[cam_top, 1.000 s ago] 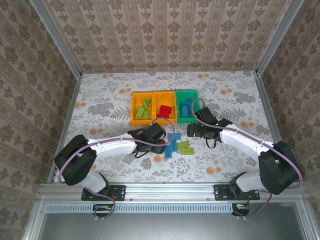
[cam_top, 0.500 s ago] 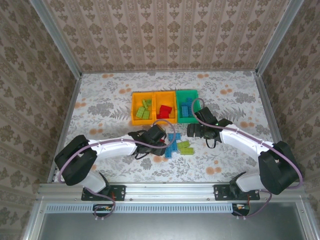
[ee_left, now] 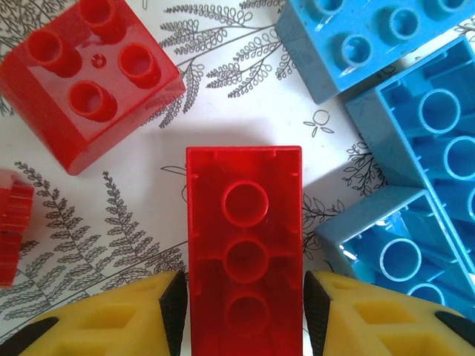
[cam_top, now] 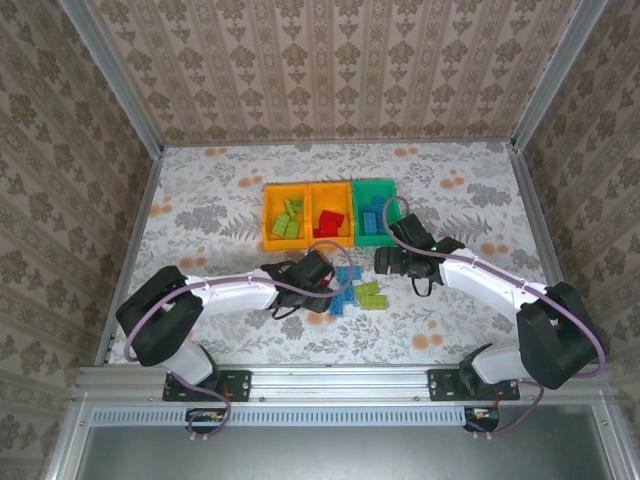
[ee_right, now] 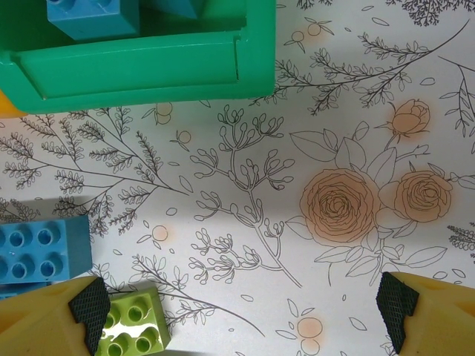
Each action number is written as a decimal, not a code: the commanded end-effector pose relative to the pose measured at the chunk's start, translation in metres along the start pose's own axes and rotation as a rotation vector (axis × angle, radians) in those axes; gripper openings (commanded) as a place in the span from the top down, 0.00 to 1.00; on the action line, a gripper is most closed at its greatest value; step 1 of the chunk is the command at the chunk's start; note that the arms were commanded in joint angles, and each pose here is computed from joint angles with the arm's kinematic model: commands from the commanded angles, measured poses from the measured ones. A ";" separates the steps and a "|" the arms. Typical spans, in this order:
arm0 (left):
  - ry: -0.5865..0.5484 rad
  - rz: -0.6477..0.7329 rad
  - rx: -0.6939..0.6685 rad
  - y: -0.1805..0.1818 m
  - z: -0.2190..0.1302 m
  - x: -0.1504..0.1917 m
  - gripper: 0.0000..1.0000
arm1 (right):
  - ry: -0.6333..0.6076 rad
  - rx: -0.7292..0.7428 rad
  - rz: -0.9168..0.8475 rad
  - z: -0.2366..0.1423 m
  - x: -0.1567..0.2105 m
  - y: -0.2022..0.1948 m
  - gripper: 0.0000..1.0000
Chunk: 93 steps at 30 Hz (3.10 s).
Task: Sort the legos into containers by color
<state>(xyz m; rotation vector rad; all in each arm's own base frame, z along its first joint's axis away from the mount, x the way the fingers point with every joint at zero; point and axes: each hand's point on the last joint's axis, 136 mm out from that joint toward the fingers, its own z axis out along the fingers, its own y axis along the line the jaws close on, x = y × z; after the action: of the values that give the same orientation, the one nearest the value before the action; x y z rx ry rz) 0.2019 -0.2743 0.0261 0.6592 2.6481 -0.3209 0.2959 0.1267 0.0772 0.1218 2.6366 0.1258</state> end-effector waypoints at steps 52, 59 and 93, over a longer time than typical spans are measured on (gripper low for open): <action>-0.282 -0.097 0.126 0.045 -0.033 -0.242 0.24 | 0.037 -0.083 0.001 0.019 0.026 0.030 0.08; -0.309 -0.036 0.076 0.044 -0.065 -0.208 0.05 | 0.031 -0.098 -0.013 0.016 0.024 0.036 0.08; -0.060 -0.080 0.055 0.078 -0.009 -0.039 0.17 | 0.045 -0.075 -0.029 0.014 0.018 0.039 0.07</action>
<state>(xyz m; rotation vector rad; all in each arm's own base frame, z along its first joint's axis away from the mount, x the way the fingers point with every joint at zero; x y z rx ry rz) 0.2598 -0.2120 0.0346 0.5560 2.6523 -0.3938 0.2891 0.1675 0.0584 0.0643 2.6614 0.2369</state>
